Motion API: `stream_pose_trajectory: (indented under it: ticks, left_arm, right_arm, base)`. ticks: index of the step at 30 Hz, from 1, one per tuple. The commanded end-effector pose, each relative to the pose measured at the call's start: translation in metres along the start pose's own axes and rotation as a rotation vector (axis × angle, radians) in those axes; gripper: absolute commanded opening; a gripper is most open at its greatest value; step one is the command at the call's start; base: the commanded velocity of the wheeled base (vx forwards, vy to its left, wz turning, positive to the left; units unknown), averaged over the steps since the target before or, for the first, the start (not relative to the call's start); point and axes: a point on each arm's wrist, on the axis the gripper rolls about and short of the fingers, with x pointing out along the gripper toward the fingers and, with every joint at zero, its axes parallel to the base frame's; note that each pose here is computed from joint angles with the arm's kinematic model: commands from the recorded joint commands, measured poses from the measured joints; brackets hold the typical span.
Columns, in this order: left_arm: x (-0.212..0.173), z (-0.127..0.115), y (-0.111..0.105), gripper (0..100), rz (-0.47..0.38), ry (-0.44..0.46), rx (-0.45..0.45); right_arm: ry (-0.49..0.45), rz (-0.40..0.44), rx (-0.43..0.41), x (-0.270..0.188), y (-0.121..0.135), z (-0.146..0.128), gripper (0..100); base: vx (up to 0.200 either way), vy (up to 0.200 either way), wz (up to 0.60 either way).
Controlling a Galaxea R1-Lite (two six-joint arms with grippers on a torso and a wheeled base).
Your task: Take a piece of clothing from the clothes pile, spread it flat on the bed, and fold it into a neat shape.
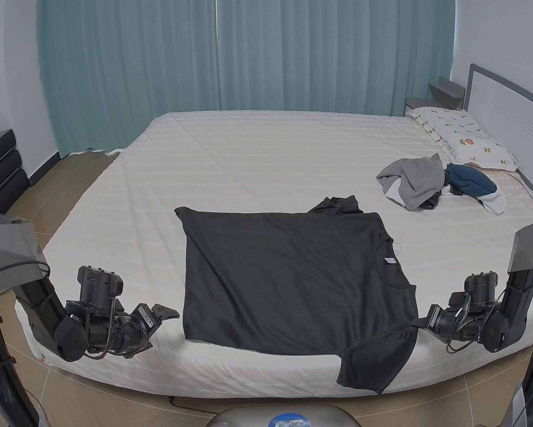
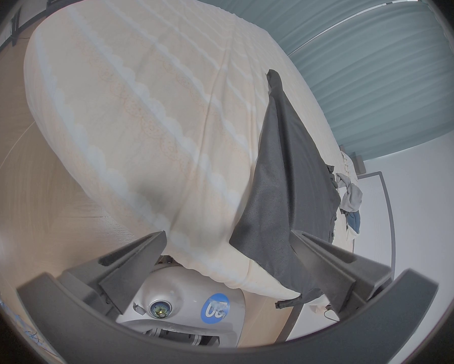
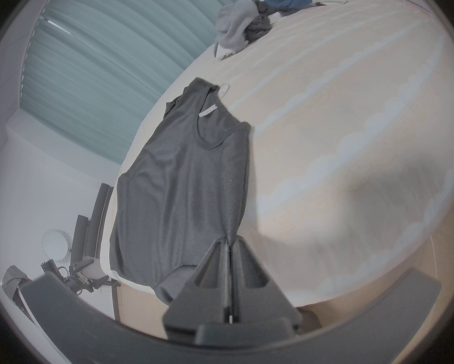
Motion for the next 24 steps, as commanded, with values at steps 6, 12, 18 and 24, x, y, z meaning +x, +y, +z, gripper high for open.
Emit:
stream_pose_trajectory:
  ticks: [6,12,18,24]
  left_arm:
    - [0.001,-0.001,0.001,100,0.004,0.005,0.002]
    - [0.001,-0.001,0.001,100,0.006,0.006,0.002]
    - [0.001,-0.002,0.001,100,0.005,0.007,0.003]
    - [0.001,-0.002,0.001,100,0.006,0.009,0.004]
  right_arm:
    - [-0.056,-0.037,0.003,-0.014,-0.014,0.012,0]
    - [-0.074,-0.054,0.003,-0.017,-0.020,0.015,0]
    - [-0.096,-0.083,-0.019,-0.022,-0.031,0.021,0]
    - [-0.107,-0.113,-0.027,-0.024,-0.041,0.027,0]
  base:
    - [0.000,0.000,0.00]
    - [0.000,0.000,0.00]
    - [0.000,0.000,0.00]
    - [0.000,0.000,0.00]
